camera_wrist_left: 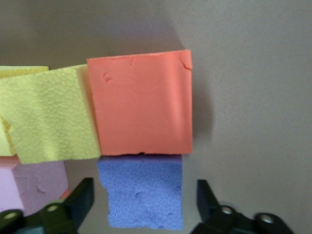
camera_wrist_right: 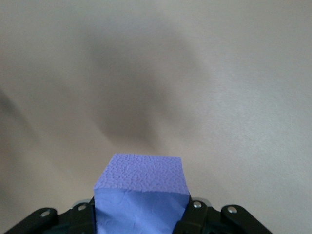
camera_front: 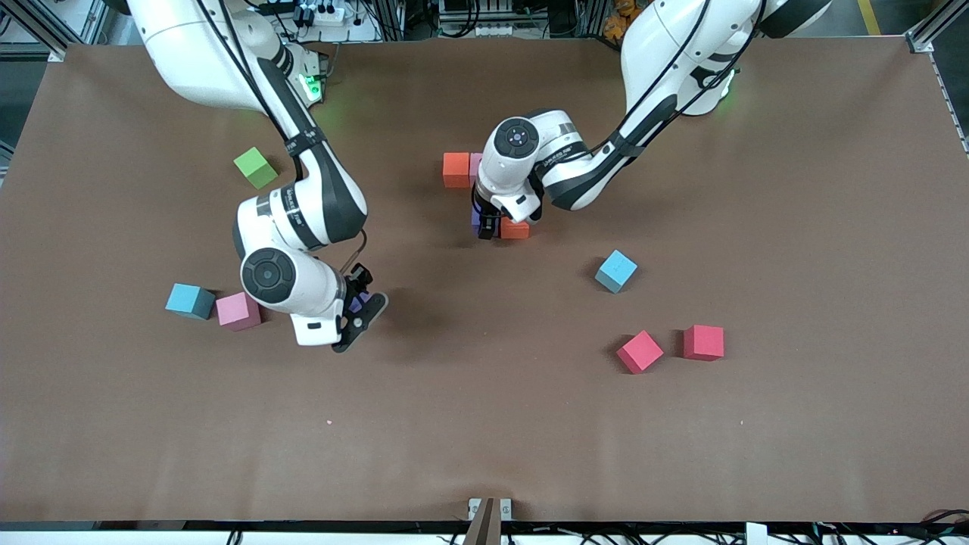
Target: Form number 2 with 11 blocks
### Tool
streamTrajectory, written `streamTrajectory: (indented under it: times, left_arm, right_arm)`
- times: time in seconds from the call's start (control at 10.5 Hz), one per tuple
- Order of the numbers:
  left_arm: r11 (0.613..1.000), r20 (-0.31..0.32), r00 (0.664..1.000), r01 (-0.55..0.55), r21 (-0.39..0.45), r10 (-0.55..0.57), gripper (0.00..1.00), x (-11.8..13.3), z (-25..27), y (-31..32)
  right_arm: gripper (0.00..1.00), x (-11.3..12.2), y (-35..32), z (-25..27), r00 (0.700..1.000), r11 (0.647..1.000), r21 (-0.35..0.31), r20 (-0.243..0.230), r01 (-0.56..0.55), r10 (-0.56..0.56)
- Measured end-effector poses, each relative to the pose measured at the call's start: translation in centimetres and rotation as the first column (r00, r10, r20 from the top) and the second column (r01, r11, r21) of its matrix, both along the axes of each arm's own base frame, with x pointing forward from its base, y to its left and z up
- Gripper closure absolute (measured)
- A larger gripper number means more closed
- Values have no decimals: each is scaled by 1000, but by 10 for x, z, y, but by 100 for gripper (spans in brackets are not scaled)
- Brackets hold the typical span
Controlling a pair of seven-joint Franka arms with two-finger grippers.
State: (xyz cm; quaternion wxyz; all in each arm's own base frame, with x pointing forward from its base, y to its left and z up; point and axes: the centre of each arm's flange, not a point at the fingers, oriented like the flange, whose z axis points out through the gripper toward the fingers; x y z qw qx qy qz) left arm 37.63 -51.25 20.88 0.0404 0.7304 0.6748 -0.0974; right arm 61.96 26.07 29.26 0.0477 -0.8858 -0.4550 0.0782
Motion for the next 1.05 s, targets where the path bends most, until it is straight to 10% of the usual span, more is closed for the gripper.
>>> streamTrajectory:
  times: [0.67, 1.05]
  left_arm:
    - [999, 115, 993, 40, -18, -38, 0, -5, 107, 14]
    - [995, 73, 994, 71, 69, -76, 0, 38, 124, 74]
  right_arm:
    - [44, -41, 54, 12, 970, 967, -77, 19, -242, 244]
    - [44, -59, 77, 9, 942, 943, -43, 37, -331, 333]
